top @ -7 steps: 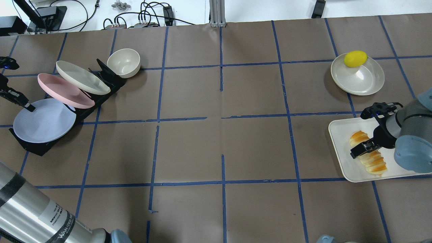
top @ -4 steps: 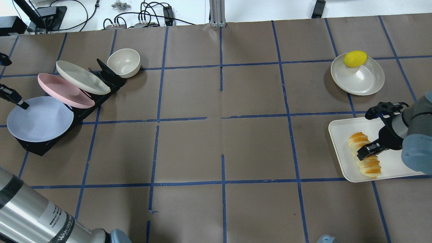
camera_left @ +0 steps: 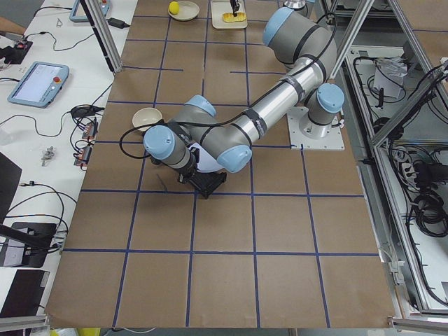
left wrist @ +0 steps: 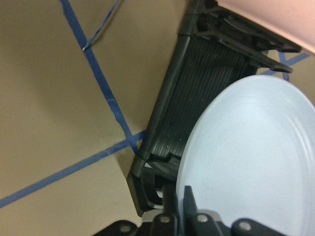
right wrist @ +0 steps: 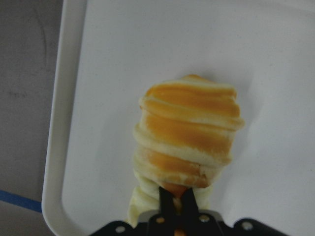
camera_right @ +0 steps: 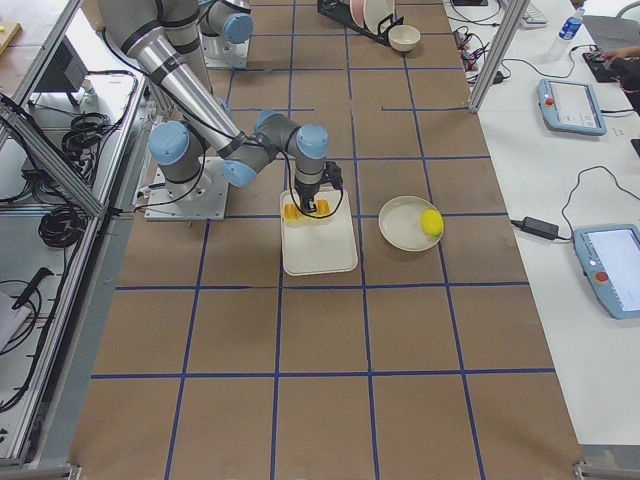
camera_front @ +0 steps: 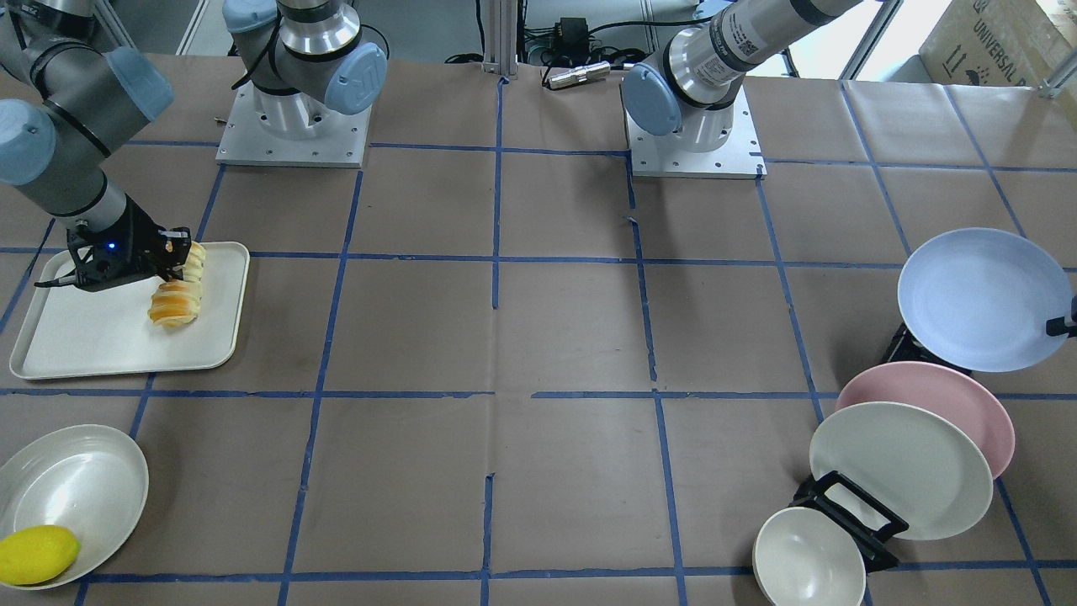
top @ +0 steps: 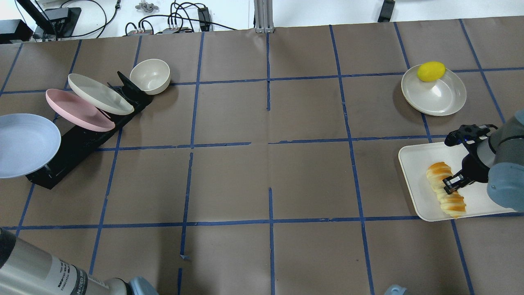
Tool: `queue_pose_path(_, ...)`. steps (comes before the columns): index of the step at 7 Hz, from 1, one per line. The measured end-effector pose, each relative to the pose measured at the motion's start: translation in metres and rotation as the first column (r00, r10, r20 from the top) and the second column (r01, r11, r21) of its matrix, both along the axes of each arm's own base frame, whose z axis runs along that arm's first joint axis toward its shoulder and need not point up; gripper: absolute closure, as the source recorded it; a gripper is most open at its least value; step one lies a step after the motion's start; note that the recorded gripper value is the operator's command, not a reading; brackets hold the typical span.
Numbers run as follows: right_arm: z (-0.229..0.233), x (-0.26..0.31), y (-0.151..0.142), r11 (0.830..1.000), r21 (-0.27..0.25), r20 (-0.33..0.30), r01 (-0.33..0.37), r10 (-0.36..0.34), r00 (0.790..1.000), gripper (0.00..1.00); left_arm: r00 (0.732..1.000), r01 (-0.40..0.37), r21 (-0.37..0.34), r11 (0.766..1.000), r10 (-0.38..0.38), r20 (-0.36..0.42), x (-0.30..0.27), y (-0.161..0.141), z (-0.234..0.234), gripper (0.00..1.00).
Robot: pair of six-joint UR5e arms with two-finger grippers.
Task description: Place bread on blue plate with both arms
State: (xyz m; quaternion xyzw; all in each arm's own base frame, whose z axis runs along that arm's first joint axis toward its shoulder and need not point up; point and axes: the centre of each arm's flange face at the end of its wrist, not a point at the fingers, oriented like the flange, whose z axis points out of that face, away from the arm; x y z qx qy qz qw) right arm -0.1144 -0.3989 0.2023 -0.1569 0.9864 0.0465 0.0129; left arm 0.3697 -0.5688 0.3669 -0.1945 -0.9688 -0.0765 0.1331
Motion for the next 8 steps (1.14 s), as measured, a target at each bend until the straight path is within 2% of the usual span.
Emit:
queue_pose_path(3, 0.011, -0.005, -0.006, 1.000, -0.015, -0.026, 0.006, -0.007, 1.000, 0.94, 1.000, -0.002, -0.007, 1.000, 0.003, 0.005, -0.053, 0.036, 0.076, 0.87)
queue_pose_path(5, 0.043, -0.016, -0.020, 0.997, -0.062, -0.068, 0.048, -0.053, 0.996, 0.94, 1.000, -0.018, -0.001, 1.000, 0.018, 0.016, -0.118, 0.049, 0.096, 0.87)
queue_pose_path(8, 0.130, -0.034, -0.052, 0.979, -0.162, -0.139, 0.119, -0.143, 0.980, 0.95, 0.999, 0.007, 0.027, 1.000, -0.008, 0.041, -0.264, 0.017, 0.087, 0.87)
